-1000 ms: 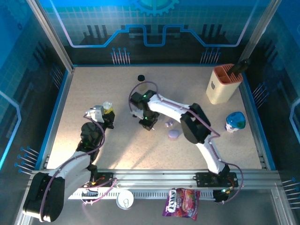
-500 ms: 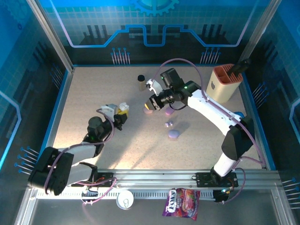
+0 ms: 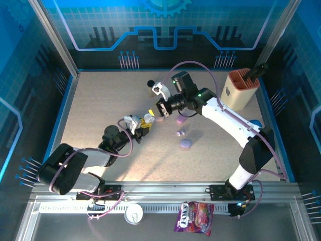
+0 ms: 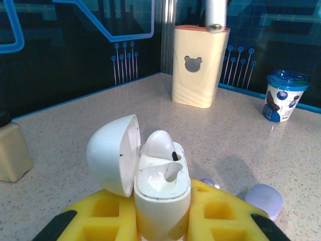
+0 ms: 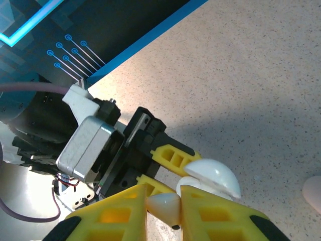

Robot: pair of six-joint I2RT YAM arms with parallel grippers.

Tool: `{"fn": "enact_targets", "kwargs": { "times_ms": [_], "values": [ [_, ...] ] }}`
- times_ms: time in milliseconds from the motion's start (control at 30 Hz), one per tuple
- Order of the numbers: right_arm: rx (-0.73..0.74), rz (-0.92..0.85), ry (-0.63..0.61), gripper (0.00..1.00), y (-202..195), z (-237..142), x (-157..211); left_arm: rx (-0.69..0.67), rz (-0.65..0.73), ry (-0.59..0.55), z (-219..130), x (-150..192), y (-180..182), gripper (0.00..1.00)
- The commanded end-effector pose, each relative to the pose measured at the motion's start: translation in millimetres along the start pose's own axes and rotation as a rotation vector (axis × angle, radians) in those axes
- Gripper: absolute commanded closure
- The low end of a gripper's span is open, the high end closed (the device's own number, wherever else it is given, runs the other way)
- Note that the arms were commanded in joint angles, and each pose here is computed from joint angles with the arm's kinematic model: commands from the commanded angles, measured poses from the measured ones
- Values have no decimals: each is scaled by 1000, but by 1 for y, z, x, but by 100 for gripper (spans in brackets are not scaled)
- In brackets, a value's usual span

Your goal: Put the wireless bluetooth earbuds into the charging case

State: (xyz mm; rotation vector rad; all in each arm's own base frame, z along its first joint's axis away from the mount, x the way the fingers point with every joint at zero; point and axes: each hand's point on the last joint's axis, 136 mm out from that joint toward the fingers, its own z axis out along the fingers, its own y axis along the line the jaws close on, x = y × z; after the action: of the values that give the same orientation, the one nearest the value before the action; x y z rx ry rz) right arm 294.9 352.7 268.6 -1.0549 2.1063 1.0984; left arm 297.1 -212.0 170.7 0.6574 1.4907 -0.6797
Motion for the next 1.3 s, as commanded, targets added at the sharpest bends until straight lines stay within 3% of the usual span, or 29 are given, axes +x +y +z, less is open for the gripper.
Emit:
{"fn": "enact_targets", "kwargs": {
  "times_ms": [0, 233, 1067, 1267],
  "values": [
    [-19, -3, 0, 80, 2, 9, 0, 25, 86, -111, 7, -30, -5, 92],
    [-18, 0, 23, 81, -4, 20, 5, 26, 11, -146, 11, -38, -5, 92],
    [29, -9, 146, 82, -18, 43, 31, -6, -31, -165, 8, -42, -1, 92],
    [56, -8, 171, 73, -22, 45, 36, 2, -32, -166, 8, -43, -3, 91]
  ]
}}
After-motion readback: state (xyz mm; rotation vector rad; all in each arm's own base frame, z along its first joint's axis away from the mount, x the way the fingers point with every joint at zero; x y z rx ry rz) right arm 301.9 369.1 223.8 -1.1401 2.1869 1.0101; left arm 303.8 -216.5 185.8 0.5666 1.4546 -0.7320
